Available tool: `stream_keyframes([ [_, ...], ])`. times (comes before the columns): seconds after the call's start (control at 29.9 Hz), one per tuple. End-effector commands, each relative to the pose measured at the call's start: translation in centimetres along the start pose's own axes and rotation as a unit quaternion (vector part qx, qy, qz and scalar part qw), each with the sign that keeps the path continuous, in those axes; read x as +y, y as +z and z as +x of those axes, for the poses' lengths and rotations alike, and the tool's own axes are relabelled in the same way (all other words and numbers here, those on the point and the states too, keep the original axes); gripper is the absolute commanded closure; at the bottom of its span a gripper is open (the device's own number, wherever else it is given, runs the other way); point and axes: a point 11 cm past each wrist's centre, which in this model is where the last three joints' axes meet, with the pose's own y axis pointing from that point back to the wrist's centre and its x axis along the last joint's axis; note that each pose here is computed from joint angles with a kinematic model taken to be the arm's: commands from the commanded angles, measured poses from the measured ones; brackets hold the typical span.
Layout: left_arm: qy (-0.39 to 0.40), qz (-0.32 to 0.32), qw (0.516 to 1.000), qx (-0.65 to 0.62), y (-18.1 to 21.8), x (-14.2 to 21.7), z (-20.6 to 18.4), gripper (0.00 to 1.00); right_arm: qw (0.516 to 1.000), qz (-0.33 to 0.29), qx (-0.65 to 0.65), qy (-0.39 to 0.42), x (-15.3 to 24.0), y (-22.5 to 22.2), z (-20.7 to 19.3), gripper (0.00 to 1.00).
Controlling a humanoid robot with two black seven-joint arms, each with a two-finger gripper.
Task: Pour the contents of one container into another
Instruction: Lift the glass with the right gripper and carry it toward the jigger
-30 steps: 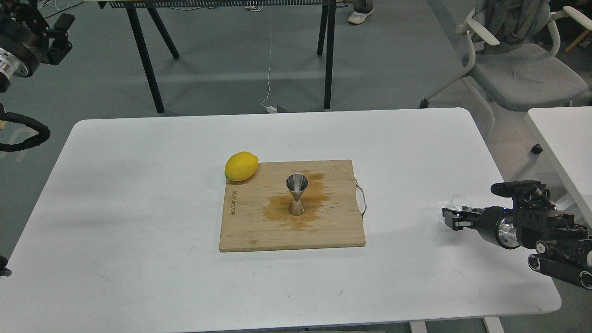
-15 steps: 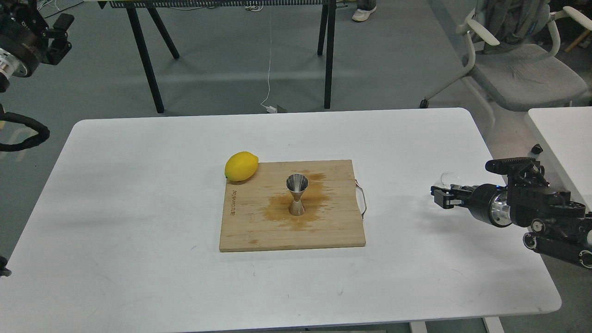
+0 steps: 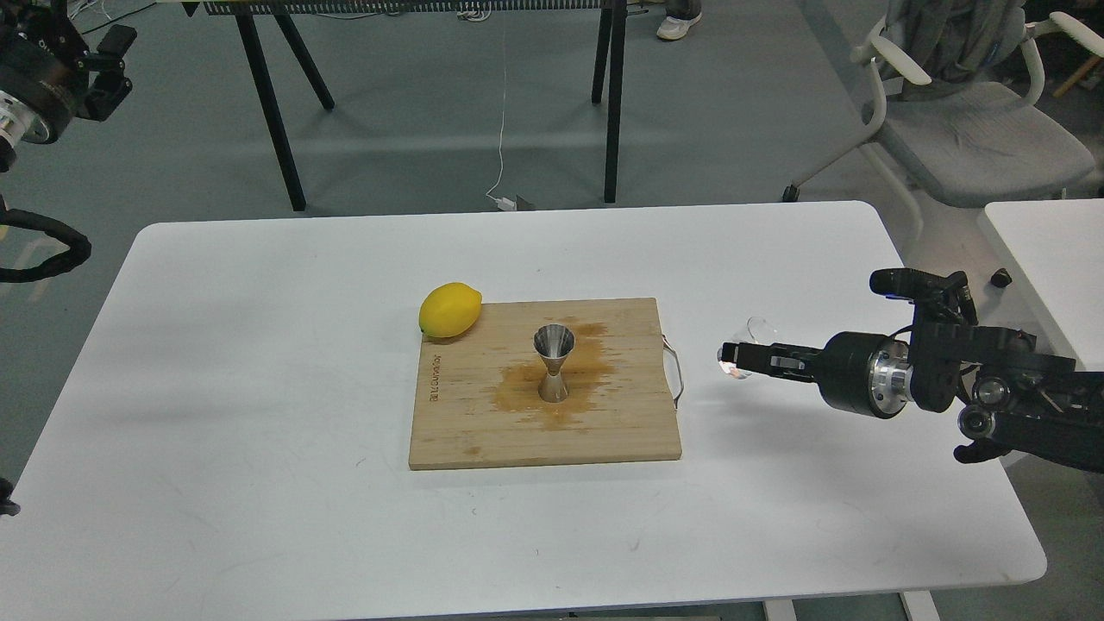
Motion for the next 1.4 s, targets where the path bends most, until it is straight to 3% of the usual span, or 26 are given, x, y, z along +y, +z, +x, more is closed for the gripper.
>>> stream_keyframes([
  [0.0, 0.002, 0.000, 1.000, -0.002, 0.1, 0.1, 0.3, 0.00, 1.000, 0.008, 0.000, -0.021, 0.1, -1.3, 0.1, 0.98],
  [0.6, 0.008, -0.002, 1.000, -0.006, 0.5, 0.4, 1.0, 0.00, 0.990, 0.040, 0.054, -0.123, -0.9, -7.7, 0.4, 0.98],
  [0.97, 0.007, -0.007, 1.000, -0.007, 1.0, 0.1, 0.9, 0.00, 0.982, 0.077, 0.078, -0.154, -3.0, -13.1, 0.3, 0.98],
  [1.37, 0.006, -0.009, 1.000, -0.008, 1.3, -0.1, 0.8, 0.00, 0.979, 0.087, 0.090, -0.163, -5.3, -15.8, 0.4, 0.98],
])
